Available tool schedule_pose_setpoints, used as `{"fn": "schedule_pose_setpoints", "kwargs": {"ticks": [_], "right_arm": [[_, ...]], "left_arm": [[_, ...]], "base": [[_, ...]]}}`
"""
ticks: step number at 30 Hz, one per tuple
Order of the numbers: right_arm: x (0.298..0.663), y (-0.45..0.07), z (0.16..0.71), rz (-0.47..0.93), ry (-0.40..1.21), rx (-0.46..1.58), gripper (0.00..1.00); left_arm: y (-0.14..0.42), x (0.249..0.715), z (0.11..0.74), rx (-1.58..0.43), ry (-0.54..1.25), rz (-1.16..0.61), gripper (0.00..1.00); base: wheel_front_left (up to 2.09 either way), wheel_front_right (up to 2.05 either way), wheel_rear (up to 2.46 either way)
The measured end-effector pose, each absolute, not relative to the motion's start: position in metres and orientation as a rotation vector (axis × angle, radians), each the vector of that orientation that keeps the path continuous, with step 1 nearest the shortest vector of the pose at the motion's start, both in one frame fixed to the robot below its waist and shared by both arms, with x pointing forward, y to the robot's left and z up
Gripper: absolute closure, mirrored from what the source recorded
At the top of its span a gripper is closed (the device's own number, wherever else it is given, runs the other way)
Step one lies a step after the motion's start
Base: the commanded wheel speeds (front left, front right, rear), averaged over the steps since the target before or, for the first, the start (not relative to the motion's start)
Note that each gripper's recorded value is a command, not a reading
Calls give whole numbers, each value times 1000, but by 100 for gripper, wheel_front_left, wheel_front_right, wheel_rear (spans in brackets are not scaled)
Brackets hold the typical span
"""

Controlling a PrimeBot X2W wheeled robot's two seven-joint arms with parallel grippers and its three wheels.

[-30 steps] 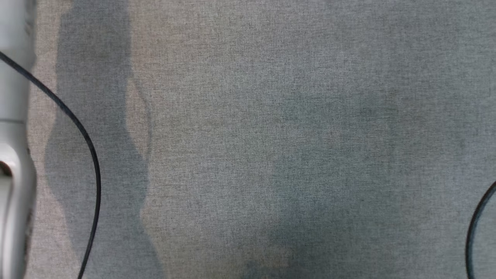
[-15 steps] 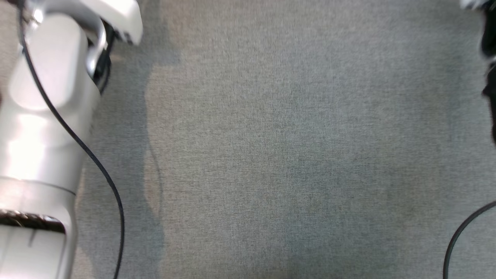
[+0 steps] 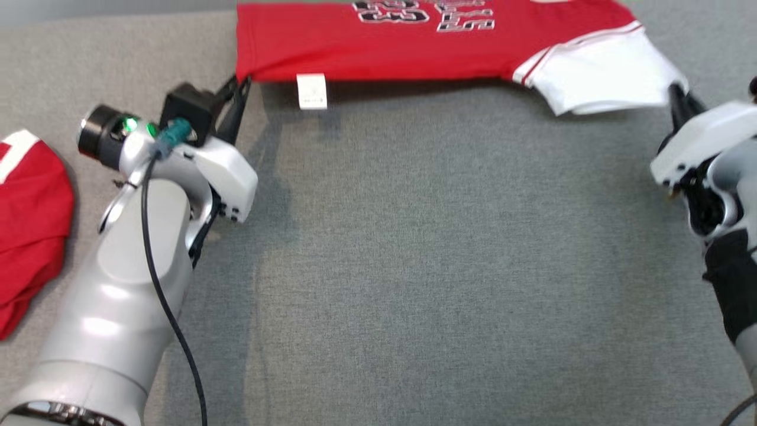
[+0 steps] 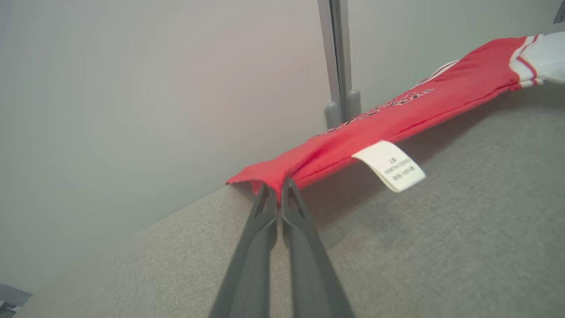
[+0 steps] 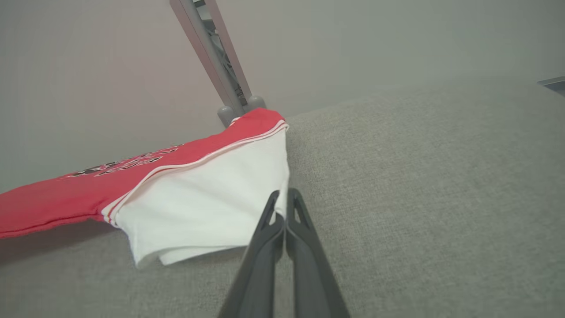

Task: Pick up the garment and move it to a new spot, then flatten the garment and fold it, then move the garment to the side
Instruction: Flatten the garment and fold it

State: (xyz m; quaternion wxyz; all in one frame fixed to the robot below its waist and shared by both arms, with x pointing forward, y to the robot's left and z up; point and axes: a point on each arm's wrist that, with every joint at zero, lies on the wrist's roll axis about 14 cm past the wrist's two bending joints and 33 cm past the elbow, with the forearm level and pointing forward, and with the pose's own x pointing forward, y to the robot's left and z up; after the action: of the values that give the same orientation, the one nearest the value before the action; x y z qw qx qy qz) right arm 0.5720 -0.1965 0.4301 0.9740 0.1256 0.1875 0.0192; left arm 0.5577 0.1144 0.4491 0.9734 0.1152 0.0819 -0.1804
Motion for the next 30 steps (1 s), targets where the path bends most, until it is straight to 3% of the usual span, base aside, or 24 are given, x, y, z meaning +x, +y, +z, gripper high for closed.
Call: {"fn": "schedule_pose_setpoints", "kwargs": {"ticks": [12,30], "right_arm": [[497,-221,413,29,555,259,100],[430,-225,405,112,771,286,100]], "left_arm": [[117,495,431,310,248,-412,100],[130,419,400,407,353,-489,100]], "base": [[0,0,0],[0,0,0]]}}
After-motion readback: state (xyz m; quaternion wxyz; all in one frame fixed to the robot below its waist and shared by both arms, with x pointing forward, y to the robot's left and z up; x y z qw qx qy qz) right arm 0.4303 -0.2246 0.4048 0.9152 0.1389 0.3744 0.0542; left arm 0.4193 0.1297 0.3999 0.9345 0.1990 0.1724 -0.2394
